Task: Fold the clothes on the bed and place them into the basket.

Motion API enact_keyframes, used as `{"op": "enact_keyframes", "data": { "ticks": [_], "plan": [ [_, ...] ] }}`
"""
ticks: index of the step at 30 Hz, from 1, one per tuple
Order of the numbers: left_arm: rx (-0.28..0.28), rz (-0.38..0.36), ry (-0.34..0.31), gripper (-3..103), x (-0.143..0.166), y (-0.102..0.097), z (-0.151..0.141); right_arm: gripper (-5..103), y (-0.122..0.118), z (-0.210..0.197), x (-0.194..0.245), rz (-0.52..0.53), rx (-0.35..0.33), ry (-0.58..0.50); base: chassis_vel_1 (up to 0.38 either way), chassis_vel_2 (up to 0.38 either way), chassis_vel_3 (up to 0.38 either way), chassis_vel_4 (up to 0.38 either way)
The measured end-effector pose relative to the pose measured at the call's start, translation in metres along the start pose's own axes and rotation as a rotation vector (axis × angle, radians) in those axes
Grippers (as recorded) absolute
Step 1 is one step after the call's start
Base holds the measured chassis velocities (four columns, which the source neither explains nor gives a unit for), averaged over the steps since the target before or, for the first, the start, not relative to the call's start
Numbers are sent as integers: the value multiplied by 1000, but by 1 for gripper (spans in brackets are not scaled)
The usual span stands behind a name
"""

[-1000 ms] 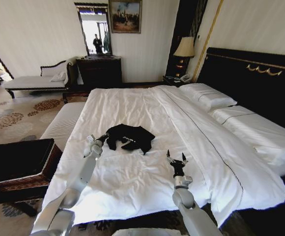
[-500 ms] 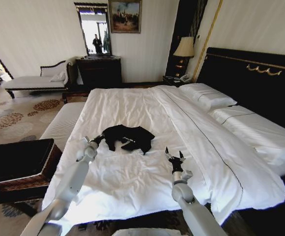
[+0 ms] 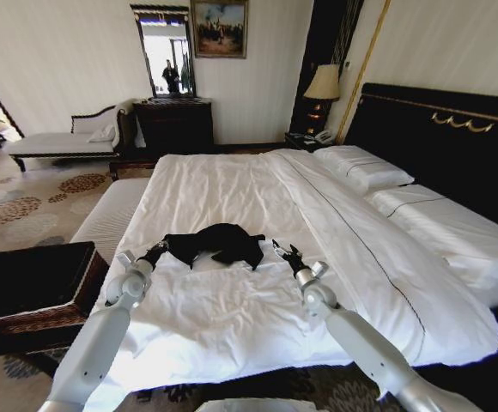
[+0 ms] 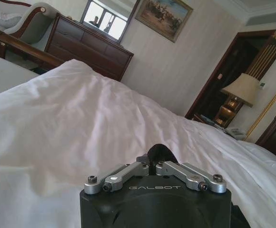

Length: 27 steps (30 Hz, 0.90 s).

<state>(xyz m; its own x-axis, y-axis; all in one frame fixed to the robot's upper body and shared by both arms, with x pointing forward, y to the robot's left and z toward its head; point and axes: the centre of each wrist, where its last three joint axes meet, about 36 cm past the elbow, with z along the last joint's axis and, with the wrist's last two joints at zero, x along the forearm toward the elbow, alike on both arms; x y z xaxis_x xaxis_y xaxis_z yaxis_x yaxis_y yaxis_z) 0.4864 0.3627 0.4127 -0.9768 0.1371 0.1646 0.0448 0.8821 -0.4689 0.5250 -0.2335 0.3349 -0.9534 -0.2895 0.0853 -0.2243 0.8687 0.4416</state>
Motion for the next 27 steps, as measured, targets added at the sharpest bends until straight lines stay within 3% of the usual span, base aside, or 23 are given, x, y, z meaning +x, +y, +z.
{"op": "enact_keyframes", "data": {
  "ticks": [10,14,19,27],
  "plan": [
    [23,2,-60,1,5,4,-37,100,21,29,-36,-74,100,12,0,0,0,0],
    [61,37,-125,1,12,-10,-68,100,20,40,-34,-126,196,-15,0,0,0,0],
    [69,91,-156,1,25,-26,-94,100,18,44,-29,-156,275,-48,0,0,0,0],
    [78,129,-189,1,40,-44,-112,100,23,40,-25,-182,316,-96,0,0,0,0]
  ]
}}
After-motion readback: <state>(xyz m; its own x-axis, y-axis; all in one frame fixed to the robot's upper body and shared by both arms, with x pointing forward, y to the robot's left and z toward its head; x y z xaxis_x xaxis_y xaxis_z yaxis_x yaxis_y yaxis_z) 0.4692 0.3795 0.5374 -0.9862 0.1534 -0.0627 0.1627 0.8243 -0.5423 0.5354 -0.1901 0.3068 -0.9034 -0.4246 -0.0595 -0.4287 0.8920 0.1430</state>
